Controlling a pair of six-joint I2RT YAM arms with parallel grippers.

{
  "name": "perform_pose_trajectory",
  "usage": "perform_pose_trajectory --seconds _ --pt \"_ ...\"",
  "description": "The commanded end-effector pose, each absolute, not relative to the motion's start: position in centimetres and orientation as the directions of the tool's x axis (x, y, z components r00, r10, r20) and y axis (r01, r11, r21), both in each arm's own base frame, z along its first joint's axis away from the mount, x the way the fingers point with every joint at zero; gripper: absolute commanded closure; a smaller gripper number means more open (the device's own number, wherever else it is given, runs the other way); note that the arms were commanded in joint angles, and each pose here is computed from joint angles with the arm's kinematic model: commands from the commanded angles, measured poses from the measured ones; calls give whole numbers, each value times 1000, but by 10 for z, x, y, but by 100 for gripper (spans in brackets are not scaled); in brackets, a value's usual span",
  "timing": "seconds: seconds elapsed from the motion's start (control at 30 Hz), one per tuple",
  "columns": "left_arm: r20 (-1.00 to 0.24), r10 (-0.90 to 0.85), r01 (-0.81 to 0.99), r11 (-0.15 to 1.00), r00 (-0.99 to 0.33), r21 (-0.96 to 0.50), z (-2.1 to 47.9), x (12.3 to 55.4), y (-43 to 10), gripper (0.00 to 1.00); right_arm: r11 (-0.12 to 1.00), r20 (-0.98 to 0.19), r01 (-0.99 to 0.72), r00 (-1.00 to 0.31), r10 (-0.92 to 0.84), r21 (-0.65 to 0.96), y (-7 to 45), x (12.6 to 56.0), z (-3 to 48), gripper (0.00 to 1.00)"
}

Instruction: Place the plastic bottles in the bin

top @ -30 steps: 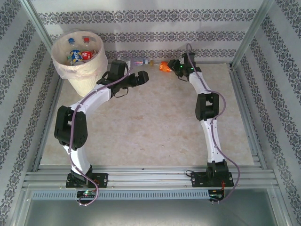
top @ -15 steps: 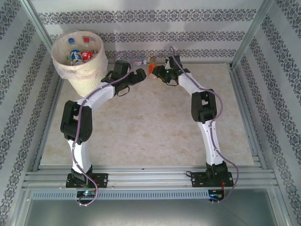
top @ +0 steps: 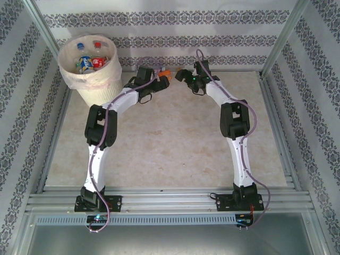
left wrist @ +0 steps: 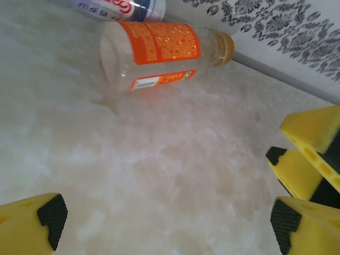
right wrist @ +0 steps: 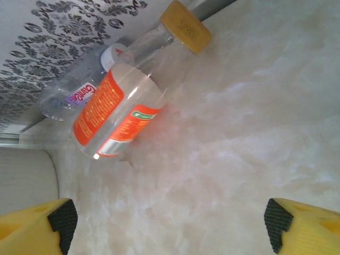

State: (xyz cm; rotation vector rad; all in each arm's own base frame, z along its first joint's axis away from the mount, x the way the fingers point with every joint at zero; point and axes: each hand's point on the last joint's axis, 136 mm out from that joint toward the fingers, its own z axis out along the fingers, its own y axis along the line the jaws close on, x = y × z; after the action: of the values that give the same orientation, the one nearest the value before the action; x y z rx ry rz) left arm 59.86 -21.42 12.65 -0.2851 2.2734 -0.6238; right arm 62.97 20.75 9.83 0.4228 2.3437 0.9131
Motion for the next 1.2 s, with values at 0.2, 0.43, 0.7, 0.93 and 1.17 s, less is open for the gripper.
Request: perform_pose_trajectory --seconds 0.2,0.43,0.7,0.93,1.17 --pt "-721 -277 77 906 -635 -416 112 659 -192 0 611 -324 207 -697 640 764 202 656 97 2" --pt "-749 -266 161 881 -607 -444 111 681 -193 0 565 -361 194 -597 717 802 195 702 91 2" --pt "-723 -284 130 879 -629 -458 97 686 -193 0 466 -312 129 -585 748 876 208 722 77 2" --pt "-612 -385 10 841 -691 -541 92 674 -190 0 469 -313 22 -717 623 883 254 699 87 4" --pt "-367 -605 -287 720 -707 -633 78 642 -179 0 495 -312 -39 -819 482 868 296 652 97 3"
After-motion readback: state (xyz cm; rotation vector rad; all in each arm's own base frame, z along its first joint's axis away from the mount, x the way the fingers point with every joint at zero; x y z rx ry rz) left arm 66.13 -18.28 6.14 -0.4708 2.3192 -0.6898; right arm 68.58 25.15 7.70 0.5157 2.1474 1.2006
